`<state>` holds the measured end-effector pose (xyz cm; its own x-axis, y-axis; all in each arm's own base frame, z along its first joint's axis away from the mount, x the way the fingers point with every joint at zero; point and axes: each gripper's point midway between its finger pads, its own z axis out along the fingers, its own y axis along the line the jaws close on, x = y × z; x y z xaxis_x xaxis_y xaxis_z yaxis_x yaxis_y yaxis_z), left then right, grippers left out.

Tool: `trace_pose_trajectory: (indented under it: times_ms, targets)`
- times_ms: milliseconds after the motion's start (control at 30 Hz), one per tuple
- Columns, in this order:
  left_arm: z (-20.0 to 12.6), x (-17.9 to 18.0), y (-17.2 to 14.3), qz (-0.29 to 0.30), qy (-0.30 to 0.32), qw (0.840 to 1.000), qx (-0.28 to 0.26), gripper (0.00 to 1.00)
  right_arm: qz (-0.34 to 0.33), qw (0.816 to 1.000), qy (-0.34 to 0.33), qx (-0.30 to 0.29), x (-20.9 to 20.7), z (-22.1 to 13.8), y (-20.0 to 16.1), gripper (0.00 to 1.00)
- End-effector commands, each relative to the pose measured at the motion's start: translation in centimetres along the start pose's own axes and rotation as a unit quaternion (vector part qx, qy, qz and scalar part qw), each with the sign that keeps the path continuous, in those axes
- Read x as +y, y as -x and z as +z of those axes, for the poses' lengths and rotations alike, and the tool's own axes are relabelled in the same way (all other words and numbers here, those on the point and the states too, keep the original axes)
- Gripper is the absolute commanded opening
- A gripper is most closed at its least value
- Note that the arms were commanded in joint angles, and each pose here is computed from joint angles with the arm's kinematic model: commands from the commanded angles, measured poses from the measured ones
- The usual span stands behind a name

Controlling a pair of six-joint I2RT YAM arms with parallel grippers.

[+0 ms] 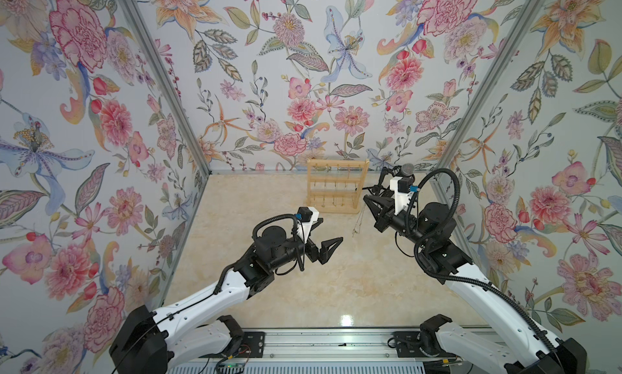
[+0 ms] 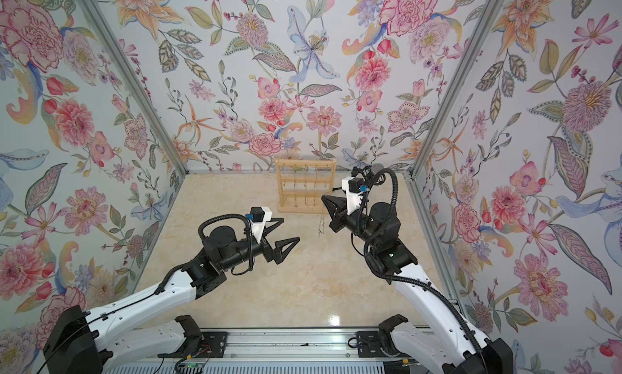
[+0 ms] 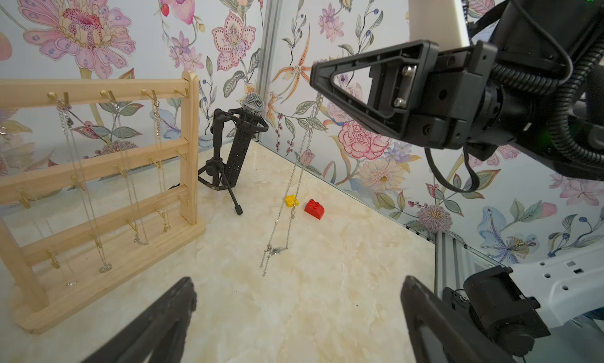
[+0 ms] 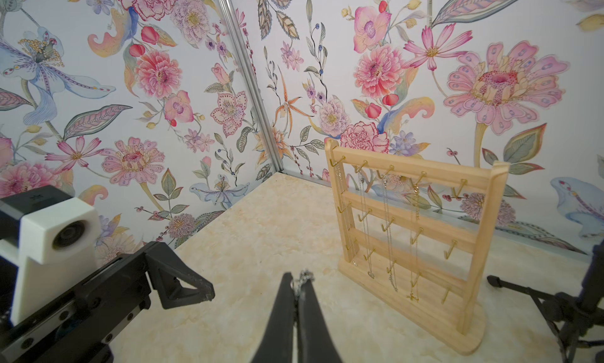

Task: Take the necklace off the jewelry display stand
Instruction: Take off the necklace from the stand, then place the necklace at the center of the board.

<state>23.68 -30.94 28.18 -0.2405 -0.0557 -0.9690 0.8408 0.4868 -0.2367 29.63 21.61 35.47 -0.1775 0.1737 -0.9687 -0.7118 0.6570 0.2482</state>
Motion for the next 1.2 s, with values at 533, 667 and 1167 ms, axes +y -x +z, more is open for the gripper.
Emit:
trace_pose_trajectory:
  times_ms: [533,667,1167]
  targets:
    - [5.5,-2.5,-3.7,0.050,-0.117,0.991,0.031,0.88,0.003,1.000,0.029,-0.002,1.2,-0.3,-0.4,0.00]
    - [7.0,-1.9,-4.7,0.056,-0.116,0.990,0.049,0.82,0.003,1.000,0.029,-0.002,1.2,-0.3,-0.4,0.00]
    - [10.5,0.9,-5.9,0.099,-0.063,0.989,0.091,0.71,0.005,0.999,0.031,-0.001,1.1,-0.4,-0.7,0.00]
